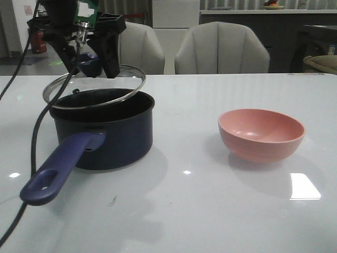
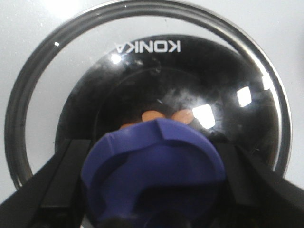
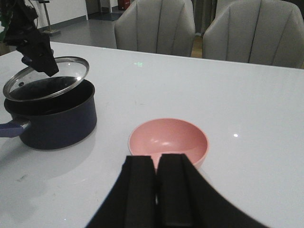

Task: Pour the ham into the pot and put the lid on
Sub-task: 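Carry the glass lid with the left gripper over the saucepan and lower it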

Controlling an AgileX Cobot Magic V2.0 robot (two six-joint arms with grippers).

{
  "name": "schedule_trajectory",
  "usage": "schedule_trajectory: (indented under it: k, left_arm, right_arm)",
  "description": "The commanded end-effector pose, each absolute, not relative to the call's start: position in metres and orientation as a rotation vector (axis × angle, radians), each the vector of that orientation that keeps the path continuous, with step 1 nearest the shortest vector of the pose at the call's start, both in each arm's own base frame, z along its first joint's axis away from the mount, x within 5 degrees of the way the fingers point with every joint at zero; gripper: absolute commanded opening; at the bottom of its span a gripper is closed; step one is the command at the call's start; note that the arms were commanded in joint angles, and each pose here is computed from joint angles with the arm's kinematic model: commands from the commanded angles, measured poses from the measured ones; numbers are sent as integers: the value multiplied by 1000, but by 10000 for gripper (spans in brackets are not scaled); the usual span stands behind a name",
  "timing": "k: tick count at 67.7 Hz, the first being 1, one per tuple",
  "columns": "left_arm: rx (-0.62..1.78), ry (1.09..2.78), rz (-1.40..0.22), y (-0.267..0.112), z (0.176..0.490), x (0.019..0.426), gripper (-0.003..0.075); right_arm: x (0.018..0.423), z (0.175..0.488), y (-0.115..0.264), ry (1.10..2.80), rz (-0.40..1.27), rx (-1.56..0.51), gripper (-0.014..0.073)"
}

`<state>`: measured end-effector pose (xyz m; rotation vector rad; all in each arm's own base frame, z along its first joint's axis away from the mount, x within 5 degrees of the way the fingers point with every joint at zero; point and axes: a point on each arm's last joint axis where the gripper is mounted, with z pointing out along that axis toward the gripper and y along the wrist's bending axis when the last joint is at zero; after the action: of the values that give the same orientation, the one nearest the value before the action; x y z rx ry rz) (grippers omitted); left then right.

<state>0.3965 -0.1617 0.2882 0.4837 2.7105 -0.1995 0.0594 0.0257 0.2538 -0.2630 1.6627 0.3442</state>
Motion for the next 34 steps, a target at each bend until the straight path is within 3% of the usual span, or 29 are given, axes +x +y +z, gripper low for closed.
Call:
schedule_trajectory:
  k: [1, 34]
  left_arm:
    - [472, 2601, -256, -165, 324, 389, 260]
    - [509, 2629, -322, -172, 312, 392, 260]
  right_arm:
    - [60, 268, 24, 1572, 338, -242, 148]
    - [60, 268, 24, 1572, 338, -242, 148]
